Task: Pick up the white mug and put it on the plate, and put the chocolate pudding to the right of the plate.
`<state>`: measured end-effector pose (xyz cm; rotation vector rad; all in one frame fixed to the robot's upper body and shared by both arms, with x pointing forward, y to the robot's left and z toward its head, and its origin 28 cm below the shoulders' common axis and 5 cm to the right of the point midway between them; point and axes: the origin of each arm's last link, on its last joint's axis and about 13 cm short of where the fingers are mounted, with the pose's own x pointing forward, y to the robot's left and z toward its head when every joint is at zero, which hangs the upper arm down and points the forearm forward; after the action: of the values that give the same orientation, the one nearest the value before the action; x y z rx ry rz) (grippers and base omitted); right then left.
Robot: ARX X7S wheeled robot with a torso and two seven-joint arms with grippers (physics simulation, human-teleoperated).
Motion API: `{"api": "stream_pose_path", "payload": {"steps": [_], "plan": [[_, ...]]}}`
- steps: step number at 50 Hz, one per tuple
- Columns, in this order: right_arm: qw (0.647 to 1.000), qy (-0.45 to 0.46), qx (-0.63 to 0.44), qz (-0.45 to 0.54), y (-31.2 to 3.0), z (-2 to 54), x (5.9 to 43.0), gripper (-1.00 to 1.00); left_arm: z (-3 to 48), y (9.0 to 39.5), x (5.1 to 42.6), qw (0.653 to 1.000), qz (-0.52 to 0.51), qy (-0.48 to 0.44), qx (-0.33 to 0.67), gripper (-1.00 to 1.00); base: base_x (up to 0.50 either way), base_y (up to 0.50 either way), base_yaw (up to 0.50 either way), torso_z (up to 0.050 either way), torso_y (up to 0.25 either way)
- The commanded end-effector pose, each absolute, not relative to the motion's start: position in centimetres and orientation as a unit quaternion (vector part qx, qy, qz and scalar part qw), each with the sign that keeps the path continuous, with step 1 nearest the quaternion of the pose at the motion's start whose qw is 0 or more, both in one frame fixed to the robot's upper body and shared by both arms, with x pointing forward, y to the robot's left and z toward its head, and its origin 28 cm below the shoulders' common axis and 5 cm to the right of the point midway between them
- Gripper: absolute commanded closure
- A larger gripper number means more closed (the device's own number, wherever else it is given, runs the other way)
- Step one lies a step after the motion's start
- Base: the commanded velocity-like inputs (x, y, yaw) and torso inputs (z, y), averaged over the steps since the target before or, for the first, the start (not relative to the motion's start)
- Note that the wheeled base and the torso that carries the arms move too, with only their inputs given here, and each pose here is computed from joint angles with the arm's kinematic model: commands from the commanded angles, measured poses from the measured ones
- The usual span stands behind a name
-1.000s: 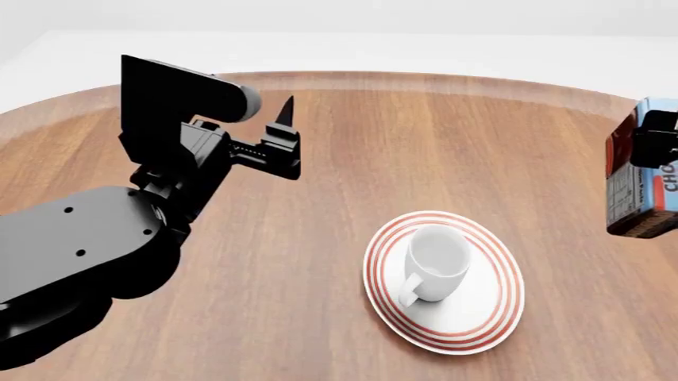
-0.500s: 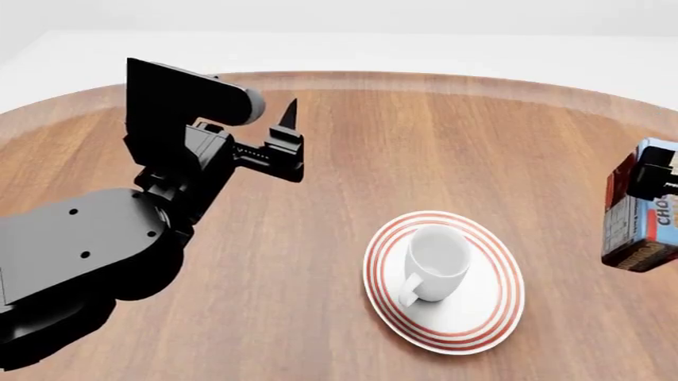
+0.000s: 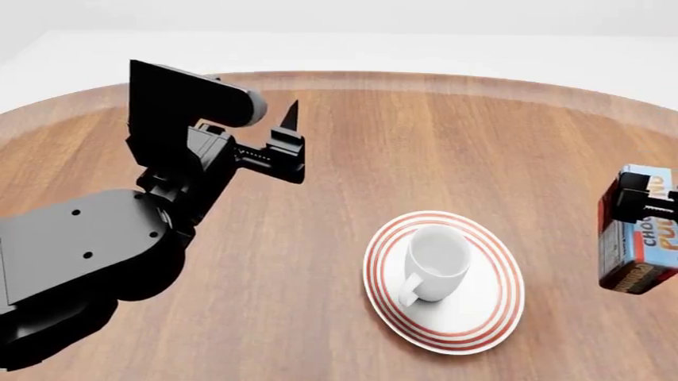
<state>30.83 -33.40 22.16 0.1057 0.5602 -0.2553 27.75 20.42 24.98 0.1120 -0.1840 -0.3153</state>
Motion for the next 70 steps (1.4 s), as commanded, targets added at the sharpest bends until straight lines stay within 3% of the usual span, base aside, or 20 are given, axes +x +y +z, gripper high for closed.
{"api": "stream_pose_path", "payload": {"steps": [1,70], "plan": [[0.951,0.286,0.043,-0.111,-33.0,21.0,31.1,1.0,25.1,19.9,27.7,0.978,-0.175,-0.102,0.052,-1.0,0.0,0.0,0.0,0.0,0.0],[0.934,0.329,0.055,-0.125,-33.4,14.3,30.9,1.0,24.6,19.5,27.7,0.977,-0.181,-0.095,0.057,-1.0,0.0,0.0,0.0,0.0,0.0]]}}
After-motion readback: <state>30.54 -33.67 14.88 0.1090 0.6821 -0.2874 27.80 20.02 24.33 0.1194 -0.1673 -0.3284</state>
